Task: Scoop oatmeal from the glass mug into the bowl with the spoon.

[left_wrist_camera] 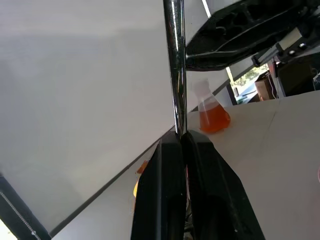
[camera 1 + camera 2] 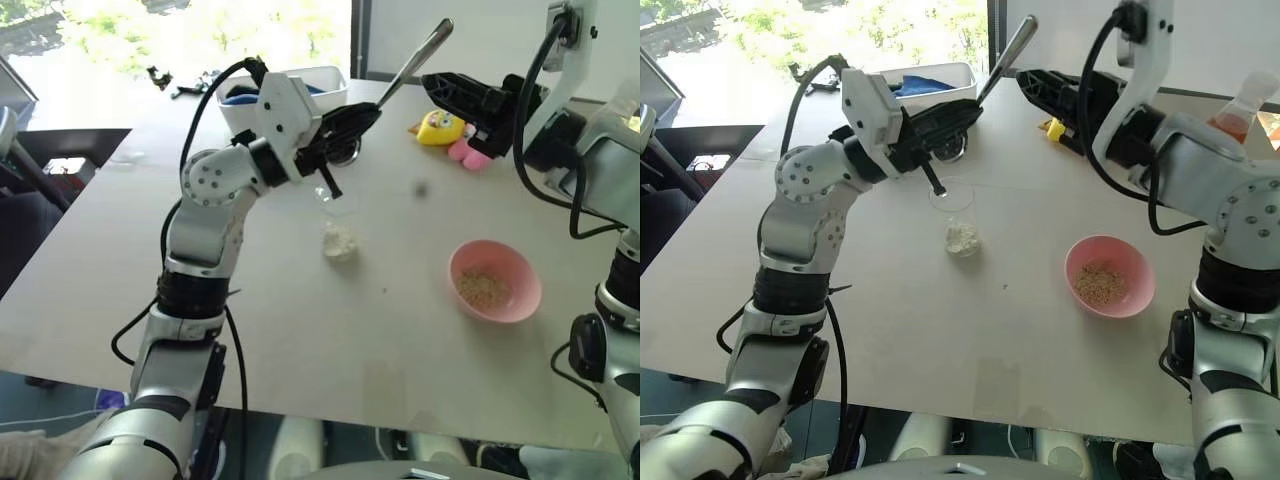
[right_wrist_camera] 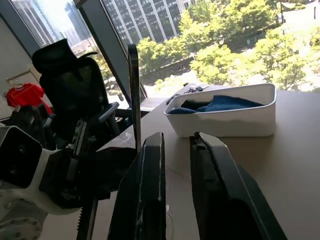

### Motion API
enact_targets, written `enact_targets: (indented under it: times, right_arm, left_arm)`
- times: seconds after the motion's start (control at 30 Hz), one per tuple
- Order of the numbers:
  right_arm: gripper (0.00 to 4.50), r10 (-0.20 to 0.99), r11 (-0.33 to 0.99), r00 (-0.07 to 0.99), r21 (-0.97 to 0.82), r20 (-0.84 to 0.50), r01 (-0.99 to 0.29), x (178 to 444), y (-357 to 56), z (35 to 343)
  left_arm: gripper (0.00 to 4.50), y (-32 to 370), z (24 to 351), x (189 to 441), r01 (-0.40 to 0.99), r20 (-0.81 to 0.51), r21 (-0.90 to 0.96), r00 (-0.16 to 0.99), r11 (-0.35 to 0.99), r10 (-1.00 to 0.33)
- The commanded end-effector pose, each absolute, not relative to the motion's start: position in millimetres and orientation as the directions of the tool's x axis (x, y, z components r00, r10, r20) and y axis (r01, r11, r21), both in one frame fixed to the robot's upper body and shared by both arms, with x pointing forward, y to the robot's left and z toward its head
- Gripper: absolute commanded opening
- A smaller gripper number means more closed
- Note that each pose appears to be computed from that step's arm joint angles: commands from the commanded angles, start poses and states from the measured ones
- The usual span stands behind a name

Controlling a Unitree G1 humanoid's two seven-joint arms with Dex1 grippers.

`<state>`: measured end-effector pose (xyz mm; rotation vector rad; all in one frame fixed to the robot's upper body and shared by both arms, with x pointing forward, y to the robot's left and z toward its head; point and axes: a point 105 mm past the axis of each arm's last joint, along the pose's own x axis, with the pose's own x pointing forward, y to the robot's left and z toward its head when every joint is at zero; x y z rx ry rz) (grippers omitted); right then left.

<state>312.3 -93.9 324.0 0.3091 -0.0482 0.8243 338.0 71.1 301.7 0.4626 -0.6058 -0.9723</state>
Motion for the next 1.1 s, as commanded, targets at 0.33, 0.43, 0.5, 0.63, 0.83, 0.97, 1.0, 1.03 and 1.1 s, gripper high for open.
enact_targets:
  times: [0.33,0.43,0.5,0.63,0.83,0.97,1.0,1.03,1.1]
  right_arm:
    - [3.97,0.760,0.549,0.598,0.240,0.255,-0.800,296,-75,348]
    - [3.97,0.765,0.539,0.591,0.250,0.254,-0.804,299,-75,346]
    - [3.97,0.760,0.539,0.597,0.264,0.257,-0.800,303,-78,345]
    - [2.18,0.754,0.537,0.597,0.266,0.273,-0.800,304,-79,347]
    - [0.05,0.757,0.536,0.595,0.265,0.269,-0.802,304,-80,347]
    - [0.05,0.762,0.536,0.596,0.268,0.252,-0.800,304,-81,344]
    - [0.05,0.762,0.539,0.598,0.269,0.250,-0.799,304,-81,343]
    - [0.05,0.759,0.542,0.601,0.271,0.250,-0.796,304,-82,343]
    - [0.01,0.741,0.554,0.620,0.286,0.259,-0.782,307,-87,344]
  left_arm:
    - [0.00,67,307,332,0.587,0.272,0.658,0.399,0.472,-0.876]
    - [0.00,63,305,329,0.589,0.260,0.671,0.382,0.451,-0.887]
    - [0.00,61,303,327,0.595,0.254,0.673,0.371,0.438,-0.893]
    - [0.00,61,297,324,0.594,0.218,0.698,0.357,0.401,-0.908]
    - [0.00,62,295,325,0.582,0.197,0.720,0.351,0.378,-0.915]
    - [0.00,64,298,326,0.563,0.202,0.732,0.359,0.383,-0.911]
    - [0.00,64,299,327,0.555,0.206,0.735,0.365,0.390,-0.908]
    - [0.00,65,300,328,0.559,0.212,0.727,0.369,0.398,-0.905]
    - [0.34,71,306,331,0.597,0.244,0.674,0.375,0.434,-0.894]
